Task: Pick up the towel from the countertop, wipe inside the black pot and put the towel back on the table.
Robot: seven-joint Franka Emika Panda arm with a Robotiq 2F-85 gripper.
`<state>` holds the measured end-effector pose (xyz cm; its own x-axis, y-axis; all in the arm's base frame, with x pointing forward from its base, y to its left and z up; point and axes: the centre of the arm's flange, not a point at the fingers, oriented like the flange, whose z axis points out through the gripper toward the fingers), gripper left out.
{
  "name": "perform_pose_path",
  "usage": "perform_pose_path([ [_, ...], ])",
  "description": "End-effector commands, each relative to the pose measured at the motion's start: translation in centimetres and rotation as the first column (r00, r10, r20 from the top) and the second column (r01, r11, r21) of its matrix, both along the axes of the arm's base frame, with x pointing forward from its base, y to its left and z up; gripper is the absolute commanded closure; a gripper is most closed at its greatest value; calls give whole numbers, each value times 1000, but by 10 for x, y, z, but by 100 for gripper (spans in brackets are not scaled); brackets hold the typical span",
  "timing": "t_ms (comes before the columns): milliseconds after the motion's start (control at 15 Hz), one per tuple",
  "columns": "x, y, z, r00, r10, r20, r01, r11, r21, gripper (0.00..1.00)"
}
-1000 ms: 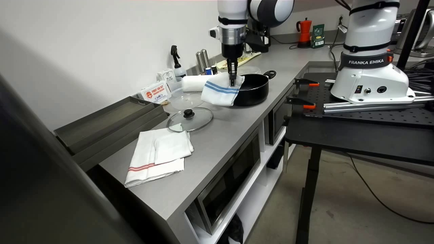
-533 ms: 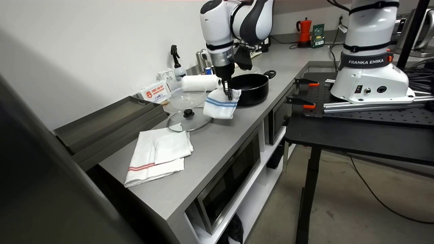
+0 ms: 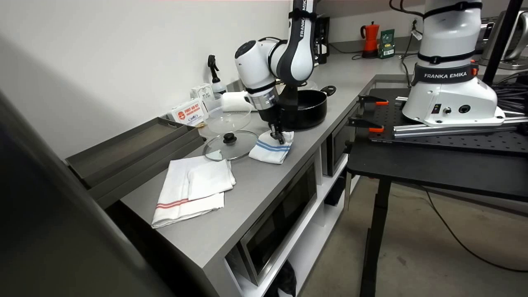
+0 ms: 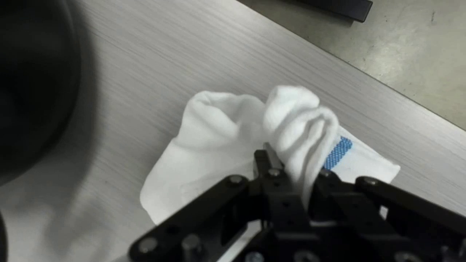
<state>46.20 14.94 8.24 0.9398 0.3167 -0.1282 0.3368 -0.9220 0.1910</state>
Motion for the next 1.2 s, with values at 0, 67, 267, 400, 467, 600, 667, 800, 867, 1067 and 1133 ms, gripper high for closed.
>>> perform_pose_path([
  [0,8,26,-26,999,18,-41,-18,1000,9,97],
  [67,7,30,-30,999,19,-50,-18,1000,10,97],
  [267,6,37,-36,998,21,-66,-20,1000,19,97],
  [400,8,38,-35,998,18,-65,-17,1000,24,97],
  [467,9,37,-34,998,18,-64,-17,999,28,97],
  [600,10,36,-29,998,20,-55,-18,999,39,97],
  [667,10,36,-27,998,22,-53,-19,999,49,75],
  [800,9,37,-24,999,28,-46,-25,997,68,57],
  [867,9,37,-22,999,31,-43,-28,997,75,49],
  [1067,10,38,-20,999,40,-32,-37,995,91,27],
  [1133,10,38,-20,999,39,-30,-36,995,96,19],
])
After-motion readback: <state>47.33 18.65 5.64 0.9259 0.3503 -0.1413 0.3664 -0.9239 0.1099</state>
